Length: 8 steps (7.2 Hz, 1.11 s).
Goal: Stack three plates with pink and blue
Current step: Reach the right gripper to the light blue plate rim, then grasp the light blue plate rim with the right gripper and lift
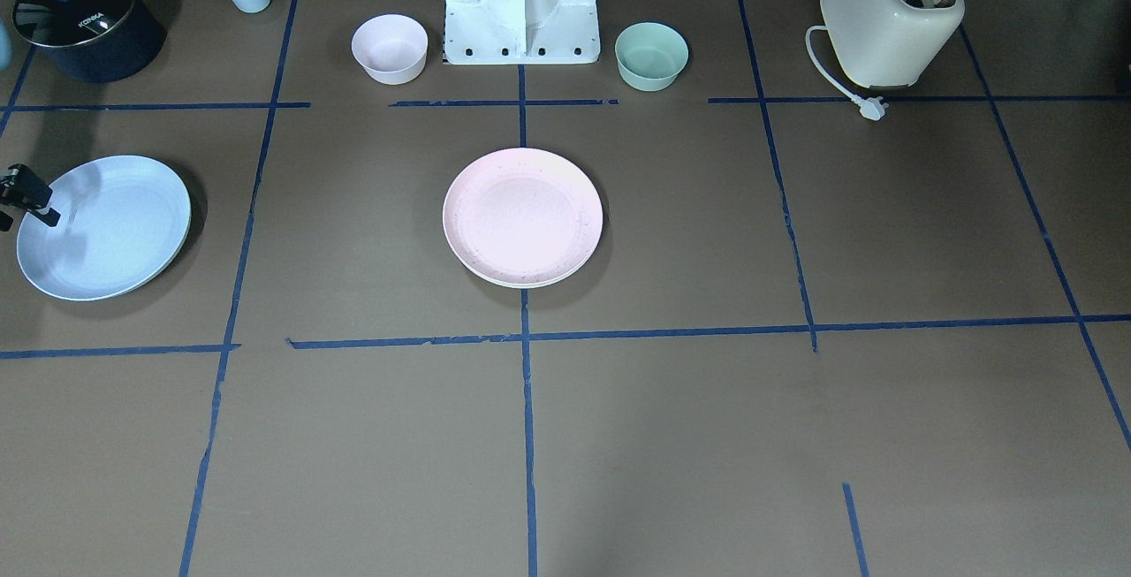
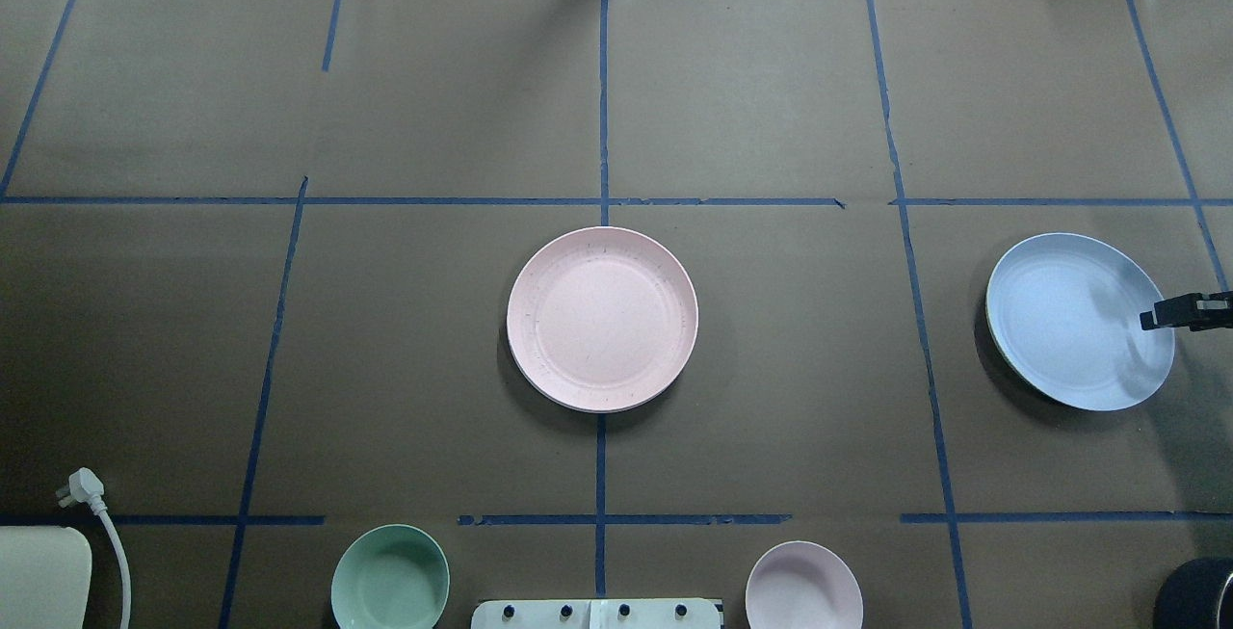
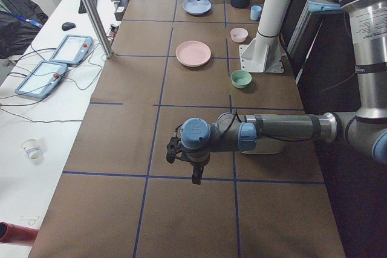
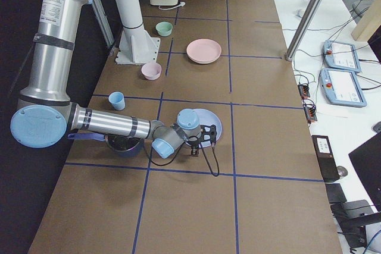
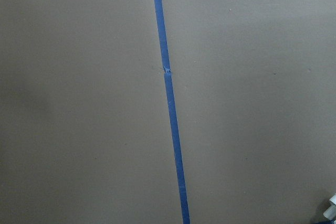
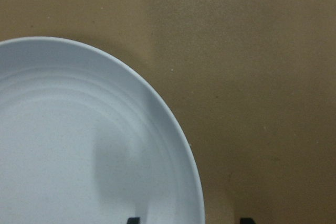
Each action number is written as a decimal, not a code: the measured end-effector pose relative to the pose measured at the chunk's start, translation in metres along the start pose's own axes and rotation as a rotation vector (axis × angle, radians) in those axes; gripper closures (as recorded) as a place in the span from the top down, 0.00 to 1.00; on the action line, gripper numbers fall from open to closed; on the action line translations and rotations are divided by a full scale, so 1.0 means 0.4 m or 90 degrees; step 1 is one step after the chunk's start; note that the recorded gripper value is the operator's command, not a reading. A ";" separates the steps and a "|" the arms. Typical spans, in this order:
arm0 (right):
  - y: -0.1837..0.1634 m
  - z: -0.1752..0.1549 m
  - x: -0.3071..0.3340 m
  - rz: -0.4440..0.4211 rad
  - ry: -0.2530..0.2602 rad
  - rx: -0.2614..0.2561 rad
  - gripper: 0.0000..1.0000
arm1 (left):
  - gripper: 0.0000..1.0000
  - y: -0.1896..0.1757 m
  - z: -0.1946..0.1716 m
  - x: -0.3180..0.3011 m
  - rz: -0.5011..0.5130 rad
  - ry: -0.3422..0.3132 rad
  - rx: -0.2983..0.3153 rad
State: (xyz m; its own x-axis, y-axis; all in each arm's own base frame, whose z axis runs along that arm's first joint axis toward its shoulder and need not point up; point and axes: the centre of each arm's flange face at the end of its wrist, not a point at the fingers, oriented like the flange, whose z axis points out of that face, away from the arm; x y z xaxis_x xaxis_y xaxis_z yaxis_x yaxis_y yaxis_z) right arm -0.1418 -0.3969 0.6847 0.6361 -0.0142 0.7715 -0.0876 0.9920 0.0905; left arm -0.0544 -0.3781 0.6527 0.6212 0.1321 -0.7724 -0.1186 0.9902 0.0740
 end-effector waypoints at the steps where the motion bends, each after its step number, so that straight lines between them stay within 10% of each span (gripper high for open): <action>1: 0.001 0.004 0.000 -0.001 0.000 -0.002 0.00 | 1.00 0.000 0.000 0.000 0.000 0.000 0.000; 5: -0.001 -0.008 -0.023 -0.006 -0.019 -0.007 0.00 | 1.00 0.000 -0.001 0.001 0.001 0.000 0.001; 8: -0.080 -0.104 -0.232 0.046 -0.131 -0.014 0.00 | 1.00 -0.001 0.000 0.000 0.000 0.000 0.000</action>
State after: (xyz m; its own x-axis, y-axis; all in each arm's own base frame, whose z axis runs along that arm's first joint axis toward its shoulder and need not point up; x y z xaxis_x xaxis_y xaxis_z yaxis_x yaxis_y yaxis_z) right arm -0.1661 -0.4219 0.5841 0.4593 0.0339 0.8876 -0.1092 0.9938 0.0186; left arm -0.0544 -0.3784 0.6527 0.6212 0.1323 -0.7724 -0.1186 0.9902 0.0742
